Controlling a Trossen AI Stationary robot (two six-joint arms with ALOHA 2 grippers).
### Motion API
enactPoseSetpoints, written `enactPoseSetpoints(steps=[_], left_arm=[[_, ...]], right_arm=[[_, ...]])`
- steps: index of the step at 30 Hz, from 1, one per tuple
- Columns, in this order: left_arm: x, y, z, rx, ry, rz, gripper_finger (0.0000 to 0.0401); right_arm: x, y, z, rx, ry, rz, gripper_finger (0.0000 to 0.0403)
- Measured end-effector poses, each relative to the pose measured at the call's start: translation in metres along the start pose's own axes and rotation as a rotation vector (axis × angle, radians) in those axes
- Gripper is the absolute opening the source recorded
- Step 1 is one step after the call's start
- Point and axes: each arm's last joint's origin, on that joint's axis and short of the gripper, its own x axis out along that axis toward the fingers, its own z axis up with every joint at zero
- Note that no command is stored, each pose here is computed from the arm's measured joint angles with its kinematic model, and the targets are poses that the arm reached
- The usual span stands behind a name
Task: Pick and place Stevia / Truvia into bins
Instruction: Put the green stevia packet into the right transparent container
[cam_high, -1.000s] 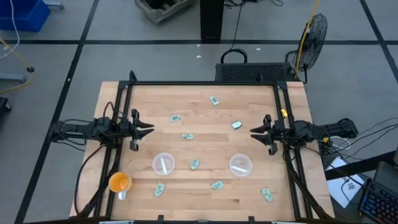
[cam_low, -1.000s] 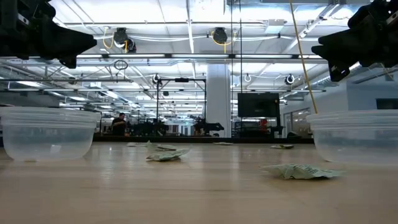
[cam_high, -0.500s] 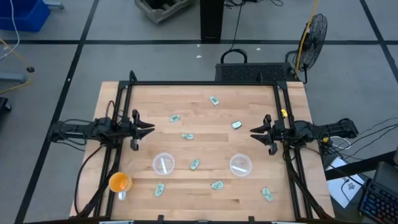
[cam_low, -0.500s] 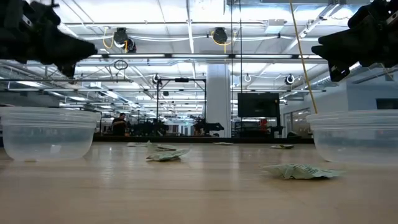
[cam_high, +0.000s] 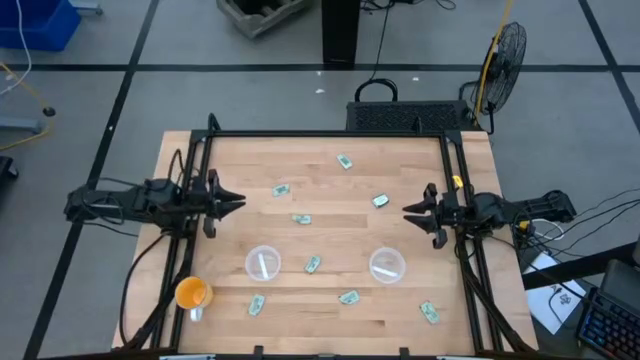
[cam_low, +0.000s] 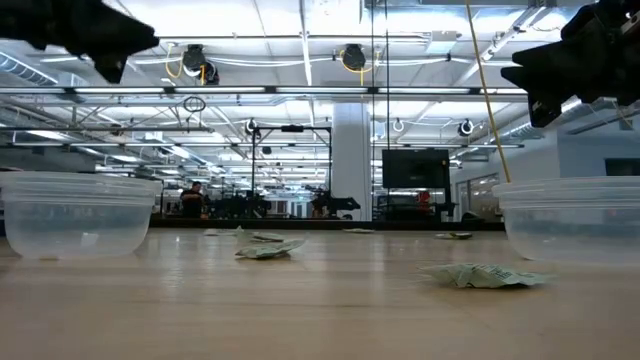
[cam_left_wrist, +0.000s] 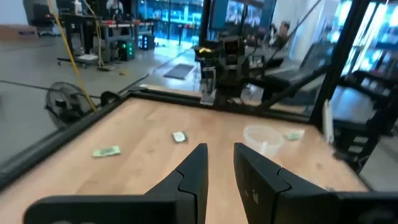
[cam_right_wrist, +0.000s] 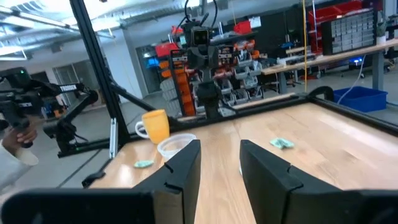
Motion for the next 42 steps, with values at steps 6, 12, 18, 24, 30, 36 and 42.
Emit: enactPoseSetpoints(steps=[6, 12, 18, 24, 30, 36, 42], left_arm=[[0.015, -0.005, 0.023, 0.064, 0.088, 0.010, 0.0081], [0.030, -0.008, 0.025, -0.045, 0.098, 0.016, 0.0081], [0.036, -0.009, 0.023, -0.069, 0.117, 0.021, 0.0081], [0.039, -0.009, 0.021, -0.067, 0.135, 0.025, 0.0081], [0.044, -0.009, 0.018, -0.091, 0.160, 0.032, 0.0081], [0.050, -0.010, 0.014, -0.125, 0.197, 0.046, 0.0081], [0.054, -0.009, 0.012, -0.074, 0.205, 0.087, 0.0081]], right_arm=[[0.000, 0.001, 0.002, 0.222, -0.019, 0.010, 0.0105], [0.000, 0.001, 0.002, 0.269, -0.024, 0.007, 0.0105], [0.000, -0.002, 0.003, 0.152, -0.053, -0.085, 0.0105], [-0.001, -0.006, 0.004, 0.035, -0.088, -0.237, 0.0105], [-0.001, -0.005, 0.009, -0.116, -0.113, -0.213, 0.0105], [0.003, -0.003, 0.008, -0.183, -0.072, -0.166, 0.0105], [0.010, 0.008, 0.038, -0.290, -0.067, -0.094, 0.0105]])
